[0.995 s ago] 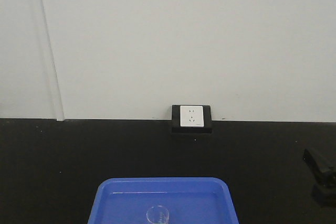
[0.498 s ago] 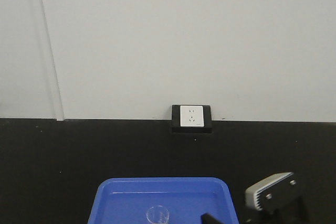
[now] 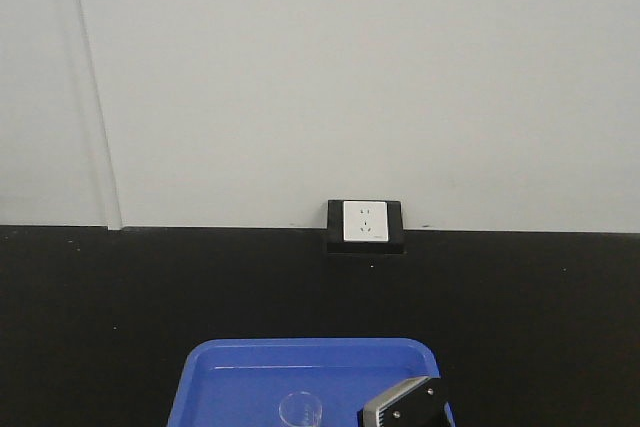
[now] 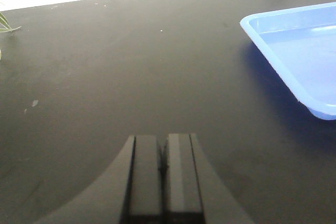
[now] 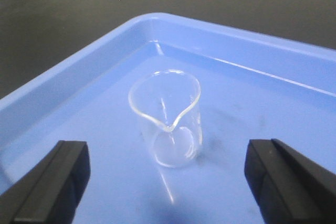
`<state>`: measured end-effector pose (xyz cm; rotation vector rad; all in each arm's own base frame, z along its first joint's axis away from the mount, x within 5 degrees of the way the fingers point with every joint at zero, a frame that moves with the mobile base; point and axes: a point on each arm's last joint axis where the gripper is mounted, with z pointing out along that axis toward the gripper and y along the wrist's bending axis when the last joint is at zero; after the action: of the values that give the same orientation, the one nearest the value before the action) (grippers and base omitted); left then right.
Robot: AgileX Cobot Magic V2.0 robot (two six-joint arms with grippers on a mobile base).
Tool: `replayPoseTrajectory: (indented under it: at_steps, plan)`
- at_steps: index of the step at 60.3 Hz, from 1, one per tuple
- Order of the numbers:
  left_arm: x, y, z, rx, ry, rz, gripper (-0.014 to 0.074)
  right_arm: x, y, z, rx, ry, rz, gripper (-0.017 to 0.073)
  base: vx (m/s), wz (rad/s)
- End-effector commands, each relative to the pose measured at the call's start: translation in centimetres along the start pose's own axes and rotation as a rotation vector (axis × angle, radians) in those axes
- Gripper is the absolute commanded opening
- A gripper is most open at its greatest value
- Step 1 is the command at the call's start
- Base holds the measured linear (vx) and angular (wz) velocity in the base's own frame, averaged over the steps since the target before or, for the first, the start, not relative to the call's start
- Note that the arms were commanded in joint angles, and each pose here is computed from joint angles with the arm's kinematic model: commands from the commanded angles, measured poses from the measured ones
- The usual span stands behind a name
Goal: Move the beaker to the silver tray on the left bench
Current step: 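Lower the right gripper around the beaker and close on it, then lift the beaker out of the blue tray with the right gripper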
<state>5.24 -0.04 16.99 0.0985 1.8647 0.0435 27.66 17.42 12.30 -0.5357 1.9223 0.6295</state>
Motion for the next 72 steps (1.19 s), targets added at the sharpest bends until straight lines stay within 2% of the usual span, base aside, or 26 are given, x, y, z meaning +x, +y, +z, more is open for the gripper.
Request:
replayPoseTrajectory:
  at_steps: [1, 9, 23, 30, 35, 45, 53, 59, 67, 72]
  plan:
    - [-0.1, -0.1, 0.2, 0.007, -0.063, -0.002, 0.0001, -2.2, 0.4, 1.3, -0.065, -0.129, -0.015, 0.0630, 0.00, 0.00]
    - [-0.1, -0.1, 0.2, 0.007, -0.063, -0.002, 0.0001, -2.4, 0.1, 3.4, -0.086, -0.134, -0.040, 0.0617, 0.00, 0.00]
    - [-0.1, -0.1, 0.2, 0.007, -0.063, -0.002, 0.0001, -2.4, -0.8, 6.9, -0.080, -0.154, -0.026, 0.0582, 0.00, 0.00]
    - [-0.1, -0.1, 0.2, 0.007, -0.063, -0.002, 0.0001, -2.7, -1.0, 7.9, -0.086, -0.170, 0.017, 0.0519, 0.00, 0.00]
    - [-0.1, -0.1, 0.2, 0.007, -0.063, -0.002, 0.0001, -2.9, -1.1, 8.0, -0.089, -0.177, 0.045, 0.0395, 0.00, 0.00]
    - [-0.1, -0.1, 0.2, 0.007, -0.063, -0.002, 0.0001, -4.5, -0.6, 7.2, -0.100, -0.206, 0.026, -0.0022, 0.00, 0.00]
    - [-0.1, -0.1, 0.2, 0.007, -0.063, -0.002, 0.0001, -7.2, -0.1, 5.8, -0.089, -0.235, 0.027, -0.0016, 0.00, 0.00]
    - [-0.1, -0.1, 0.2, 0.007, -0.063, -0.002, 0.0001, -9.5, 0.2, 4.1, -0.046, -0.203, 0.025, -0.0015, 0.00, 0.00]
    - [-0.1, -0.1, 0.2, 0.007, -0.063, -0.002, 0.0001, -13.3, 0.7, -0.3, 0.088, -0.100, 0.000, -0.0015, 0.00, 0.00]
    - [-0.1, -0.1, 0.2, 0.007, -0.063, -0.002, 0.0001, -14.7, 0.6, -3.6, 0.210, 0.011, 0.002, -0.0014, 0.00, 0.00]
